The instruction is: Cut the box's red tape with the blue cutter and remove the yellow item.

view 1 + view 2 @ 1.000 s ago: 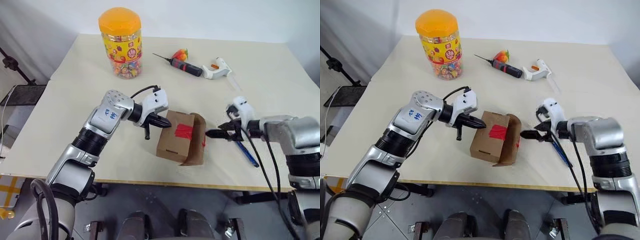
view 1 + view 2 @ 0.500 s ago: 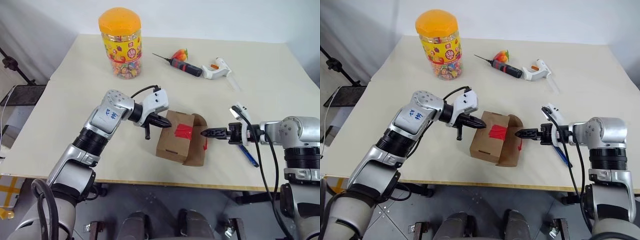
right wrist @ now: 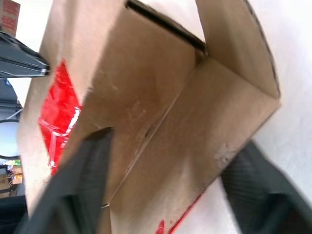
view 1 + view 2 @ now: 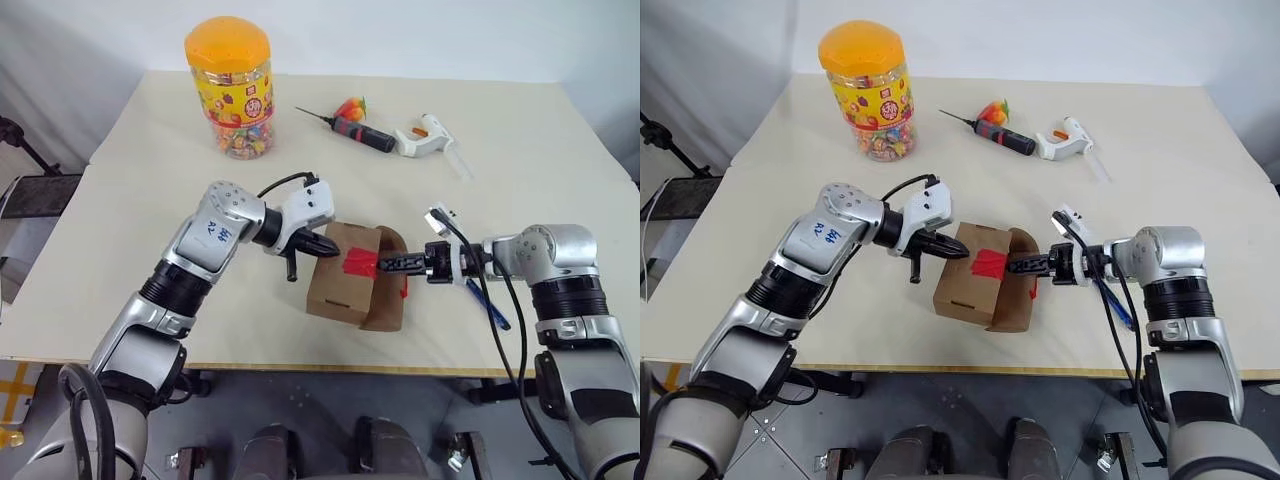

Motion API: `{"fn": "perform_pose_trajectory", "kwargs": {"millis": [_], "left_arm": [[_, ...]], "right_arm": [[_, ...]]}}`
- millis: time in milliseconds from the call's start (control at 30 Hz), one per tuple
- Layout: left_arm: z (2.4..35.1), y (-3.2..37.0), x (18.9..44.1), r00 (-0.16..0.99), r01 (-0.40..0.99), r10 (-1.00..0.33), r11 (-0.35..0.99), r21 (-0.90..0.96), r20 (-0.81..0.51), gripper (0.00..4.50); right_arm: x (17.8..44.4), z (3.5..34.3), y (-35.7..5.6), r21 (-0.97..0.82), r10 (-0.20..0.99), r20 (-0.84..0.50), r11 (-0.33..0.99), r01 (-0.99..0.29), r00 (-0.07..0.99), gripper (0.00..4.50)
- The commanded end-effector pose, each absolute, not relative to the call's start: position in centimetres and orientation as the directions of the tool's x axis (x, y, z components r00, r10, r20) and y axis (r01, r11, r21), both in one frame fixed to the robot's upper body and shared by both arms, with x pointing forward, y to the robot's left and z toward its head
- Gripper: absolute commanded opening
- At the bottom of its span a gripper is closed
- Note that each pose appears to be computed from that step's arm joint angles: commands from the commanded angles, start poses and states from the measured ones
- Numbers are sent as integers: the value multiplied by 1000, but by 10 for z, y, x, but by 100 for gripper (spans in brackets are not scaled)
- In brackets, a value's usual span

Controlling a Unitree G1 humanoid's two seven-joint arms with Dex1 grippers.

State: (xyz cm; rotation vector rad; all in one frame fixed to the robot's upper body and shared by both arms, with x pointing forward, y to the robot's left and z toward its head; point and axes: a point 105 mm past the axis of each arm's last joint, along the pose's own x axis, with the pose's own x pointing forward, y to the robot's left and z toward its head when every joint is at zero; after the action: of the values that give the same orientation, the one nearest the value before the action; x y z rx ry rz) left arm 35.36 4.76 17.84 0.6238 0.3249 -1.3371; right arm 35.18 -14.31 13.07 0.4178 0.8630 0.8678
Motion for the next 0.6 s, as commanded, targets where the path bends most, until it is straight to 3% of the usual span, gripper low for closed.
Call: {"fn": "perform_pose_trajectory", "kwargs": {"millis": [33,200,600], "left_arm": [[161,51,348,199,975,-776,92,204,-598,0],[160,50,348,197,975,-778,92,202,-597,0],[160,41,352,196,973,-804,88,214,-561,0]], "right_arm": [[351,132,-144,646,797,-487,605,-466,359,177],[354,139,-149,639,771,-496,636,-433,399,4],[363,217,-154,491,677,-489,735,-468,550,1]]}}
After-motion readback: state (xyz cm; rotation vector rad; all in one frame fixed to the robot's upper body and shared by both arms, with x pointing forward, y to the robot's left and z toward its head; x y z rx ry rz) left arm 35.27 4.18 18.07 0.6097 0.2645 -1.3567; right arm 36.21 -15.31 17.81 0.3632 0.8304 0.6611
